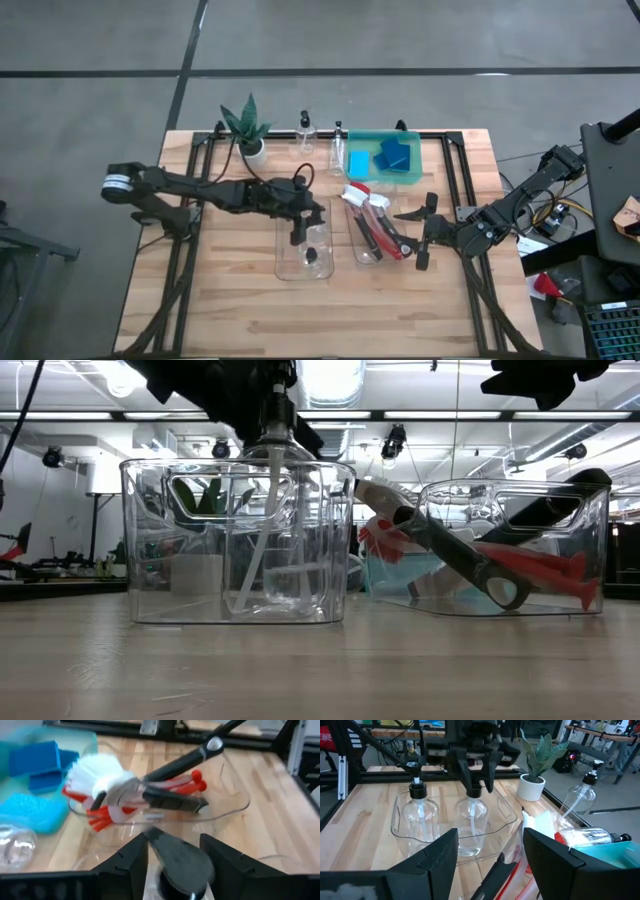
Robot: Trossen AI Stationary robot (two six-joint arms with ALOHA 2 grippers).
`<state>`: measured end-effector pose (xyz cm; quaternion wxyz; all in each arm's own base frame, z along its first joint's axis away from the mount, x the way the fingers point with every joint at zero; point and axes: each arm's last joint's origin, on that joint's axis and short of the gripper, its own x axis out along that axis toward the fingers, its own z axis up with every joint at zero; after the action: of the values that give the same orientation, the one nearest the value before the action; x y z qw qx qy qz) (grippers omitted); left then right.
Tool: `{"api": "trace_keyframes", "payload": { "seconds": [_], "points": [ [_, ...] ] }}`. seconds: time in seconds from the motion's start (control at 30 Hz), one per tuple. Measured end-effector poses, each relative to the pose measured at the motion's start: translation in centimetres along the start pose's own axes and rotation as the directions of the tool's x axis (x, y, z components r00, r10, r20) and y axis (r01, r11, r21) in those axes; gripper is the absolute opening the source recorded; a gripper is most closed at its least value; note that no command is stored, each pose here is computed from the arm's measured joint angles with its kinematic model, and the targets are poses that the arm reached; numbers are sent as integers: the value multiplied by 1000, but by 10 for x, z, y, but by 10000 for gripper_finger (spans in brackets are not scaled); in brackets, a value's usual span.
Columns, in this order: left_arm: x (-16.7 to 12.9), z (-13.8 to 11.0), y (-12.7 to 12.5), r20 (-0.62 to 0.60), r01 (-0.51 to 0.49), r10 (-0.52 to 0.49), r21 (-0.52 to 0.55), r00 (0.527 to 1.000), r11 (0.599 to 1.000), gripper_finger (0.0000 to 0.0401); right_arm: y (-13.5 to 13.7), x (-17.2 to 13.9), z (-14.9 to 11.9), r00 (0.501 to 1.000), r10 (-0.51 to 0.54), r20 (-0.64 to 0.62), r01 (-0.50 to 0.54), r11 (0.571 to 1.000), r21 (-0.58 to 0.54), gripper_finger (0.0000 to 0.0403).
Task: Pick & Place Kitchen Sink Supplies
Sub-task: Put the transparent soap dispenser into the left transparent bin
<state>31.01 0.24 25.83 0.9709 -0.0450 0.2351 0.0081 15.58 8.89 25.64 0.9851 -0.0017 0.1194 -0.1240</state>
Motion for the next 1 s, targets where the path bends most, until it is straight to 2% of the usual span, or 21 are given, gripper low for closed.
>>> {"api": "trace_keyframes", "payload": {
  "seconds": [0.33, 0.43, 0.53, 0.6, 0.8, 1.0],
  "points": [
    [-19, 14, -1, 85, -14, 14, 6, 996, 1000, 241, 0, 0, 0, 1000, 0, 0, 0, 1000, 2, 221],
    [-30, 23, 0, 142, -73, 67, 37, 988, 997, 259, 0, 0, 0, 1000, 0, 0, 0, 1000, 3, 221],
    [-44, 31, 7, 196, -208, 197, 33, 960, 978, 266, 0, 0, 0, 1000, 1, 0, -1, 1000, 3, 221],
    [-51, 34, 16, 214, -292, 281, 21, 936, 956, 266, 0, 0, 0, 1000, 0, 0, 0, 1000, 3, 221],
    [-64, 37, 61, 213, -403, 420, -119, 882, 908, 264, 0, 0, 0, 1000, 0, 0, 0, 1000, 1, 221],
    [-63, 27, 109, 151, -462, 492, -193, 858, 865, 264, 0, 0, 0, 1000, 1, 0, -1, 1000, 4, 221]
  ]
}}
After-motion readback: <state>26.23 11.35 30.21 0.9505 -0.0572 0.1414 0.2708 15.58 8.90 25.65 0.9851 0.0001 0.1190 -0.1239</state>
